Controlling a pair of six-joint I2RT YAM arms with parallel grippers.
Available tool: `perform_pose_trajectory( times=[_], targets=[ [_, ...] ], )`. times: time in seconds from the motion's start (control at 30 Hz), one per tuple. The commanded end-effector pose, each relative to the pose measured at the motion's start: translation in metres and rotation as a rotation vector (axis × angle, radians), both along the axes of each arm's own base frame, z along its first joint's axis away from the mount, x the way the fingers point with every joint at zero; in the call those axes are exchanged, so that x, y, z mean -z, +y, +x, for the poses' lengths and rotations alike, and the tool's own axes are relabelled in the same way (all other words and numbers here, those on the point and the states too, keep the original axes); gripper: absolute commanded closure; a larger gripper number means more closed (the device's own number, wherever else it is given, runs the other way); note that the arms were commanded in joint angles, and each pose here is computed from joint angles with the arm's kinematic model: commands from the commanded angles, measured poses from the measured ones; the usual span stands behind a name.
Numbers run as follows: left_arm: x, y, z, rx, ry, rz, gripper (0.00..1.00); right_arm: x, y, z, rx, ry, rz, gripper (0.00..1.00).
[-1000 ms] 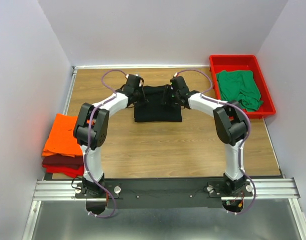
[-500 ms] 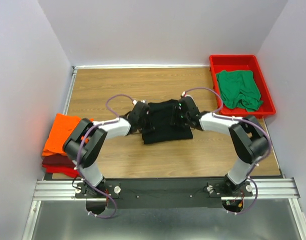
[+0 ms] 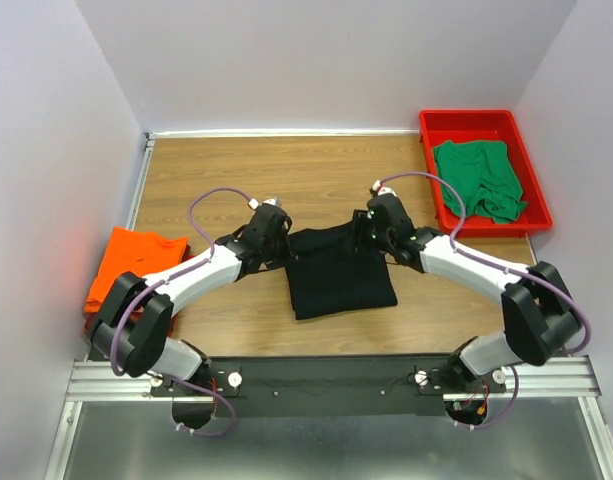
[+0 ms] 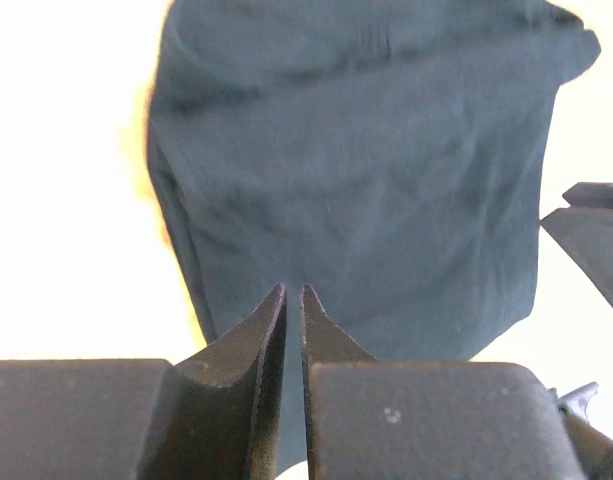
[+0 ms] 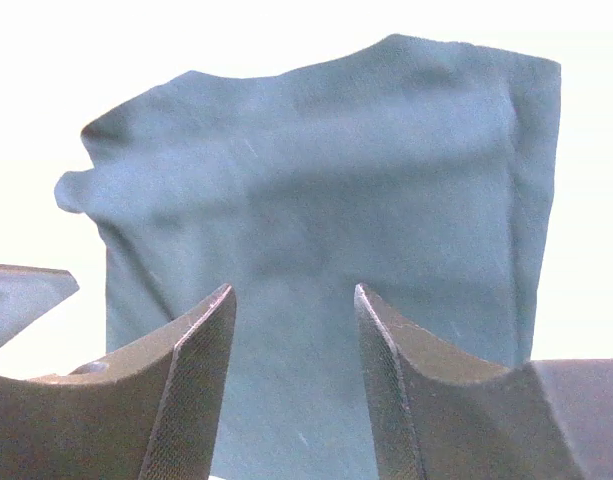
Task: Fold and stack the t-shirts
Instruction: Fold the tshirt
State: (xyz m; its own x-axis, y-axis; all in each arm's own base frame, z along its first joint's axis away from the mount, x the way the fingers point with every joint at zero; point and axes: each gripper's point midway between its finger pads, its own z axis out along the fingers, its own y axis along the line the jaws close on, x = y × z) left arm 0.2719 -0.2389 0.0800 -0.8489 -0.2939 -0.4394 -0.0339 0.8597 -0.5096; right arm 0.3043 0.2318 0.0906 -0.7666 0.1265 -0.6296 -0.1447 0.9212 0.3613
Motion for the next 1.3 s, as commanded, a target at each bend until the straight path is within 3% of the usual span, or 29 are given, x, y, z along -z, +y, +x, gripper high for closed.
perform_pose_trajectory(
  times=[0.0, 0.37, 0.6, 0.77, 0.97, 1.27],
  targets=[
    [0.004, 0.009, 0.011, 0.004, -0.019, 0.086, 0.83, -0.002, 0.003, 0.024, 0.027, -0.023, -0.044, 0.44],
    [0.015, 0.010, 0.050, -0.001, -0.025, 0.118, 0.85, 0.023, 0.007, 0.042, 0.021, -0.005, -0.127, 0.49],
    [0.025, 0.005, 0.098, -0.019, -0.019, 0.094, 0.86, 0.047, -0.002, 0.083, 0.073, 0.012, -0.187, 0.49],
    [0.058, 0.002, 0.108, -0.022, 0.052, 0.085, 0.86, 0.075, -0.009, 0.107, 0.094, 0.063, -0.201, 0.49],
    [0.067, 0.009, 0.112, -0.043, 0.084, 0.018, 0.86, 0.072, -0.006, 0.111, 0.057, 0.090, -0.123, 0.49],
    [0.020, 0.020, 0.148, -0.066, -0.019, -0.023, 0.86, 0.028, -0.029, 0.133, 0.103, 0.062, 0.033, 0.47]
  ],
)
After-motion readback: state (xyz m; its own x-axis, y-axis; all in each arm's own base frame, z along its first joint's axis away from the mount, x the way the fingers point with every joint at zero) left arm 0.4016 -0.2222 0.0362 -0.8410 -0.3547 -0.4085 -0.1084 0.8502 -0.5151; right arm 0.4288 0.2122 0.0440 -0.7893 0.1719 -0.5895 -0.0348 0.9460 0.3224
